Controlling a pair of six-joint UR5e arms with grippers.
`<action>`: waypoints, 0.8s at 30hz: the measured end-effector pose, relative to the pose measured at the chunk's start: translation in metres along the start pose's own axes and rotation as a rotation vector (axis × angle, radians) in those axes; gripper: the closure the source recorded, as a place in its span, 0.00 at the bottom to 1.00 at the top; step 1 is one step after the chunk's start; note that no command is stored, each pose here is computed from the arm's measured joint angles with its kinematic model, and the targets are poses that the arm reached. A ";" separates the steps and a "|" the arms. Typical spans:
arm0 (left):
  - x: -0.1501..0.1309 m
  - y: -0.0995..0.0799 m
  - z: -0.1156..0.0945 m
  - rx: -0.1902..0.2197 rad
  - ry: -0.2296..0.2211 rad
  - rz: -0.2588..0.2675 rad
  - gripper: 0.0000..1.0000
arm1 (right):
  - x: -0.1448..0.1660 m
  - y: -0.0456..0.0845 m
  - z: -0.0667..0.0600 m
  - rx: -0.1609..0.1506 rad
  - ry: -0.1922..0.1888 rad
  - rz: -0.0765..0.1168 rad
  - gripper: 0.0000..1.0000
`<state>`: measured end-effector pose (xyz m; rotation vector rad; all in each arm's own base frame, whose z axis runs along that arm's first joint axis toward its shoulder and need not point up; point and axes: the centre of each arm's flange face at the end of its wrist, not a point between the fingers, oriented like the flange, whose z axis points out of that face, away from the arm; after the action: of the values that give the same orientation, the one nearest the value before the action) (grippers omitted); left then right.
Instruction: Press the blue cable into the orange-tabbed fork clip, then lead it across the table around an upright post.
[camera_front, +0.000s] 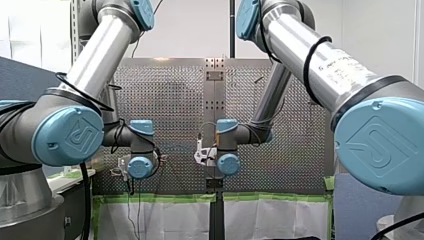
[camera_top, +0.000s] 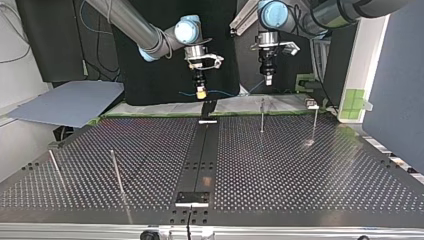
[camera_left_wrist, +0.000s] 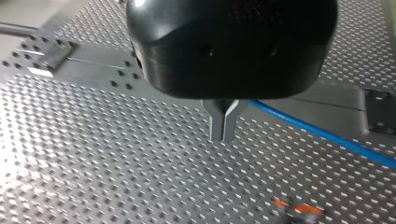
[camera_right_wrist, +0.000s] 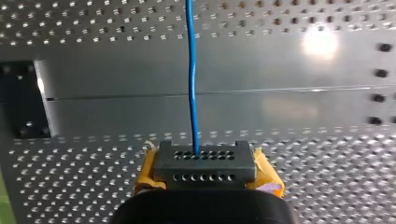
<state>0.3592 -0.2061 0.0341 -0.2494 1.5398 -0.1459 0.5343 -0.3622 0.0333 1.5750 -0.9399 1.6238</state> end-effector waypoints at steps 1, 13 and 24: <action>0.004 0.003 0.000 -0.005 0.010 0.004 1.00 | -0.003 0.001 0.002 -0.002 -0.006 -0.001 1.00; 0.045 0.016 0.000 0.009 0.117 0.035 1.00 | -0.061 0.017 0.017 -0.027 -0.087 -0.024 1.00; 0.048 0.013 0.026 0.043 0.134 0.016 1.00 | -0.077 0.025 0.023 -0.035 -0.111 -0.031 1.00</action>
<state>0.3856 -0.2042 -0.0152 -0.1959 1.6696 -0.1862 0.5280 -0.3937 -0.0442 1.6618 -0.9919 1.5036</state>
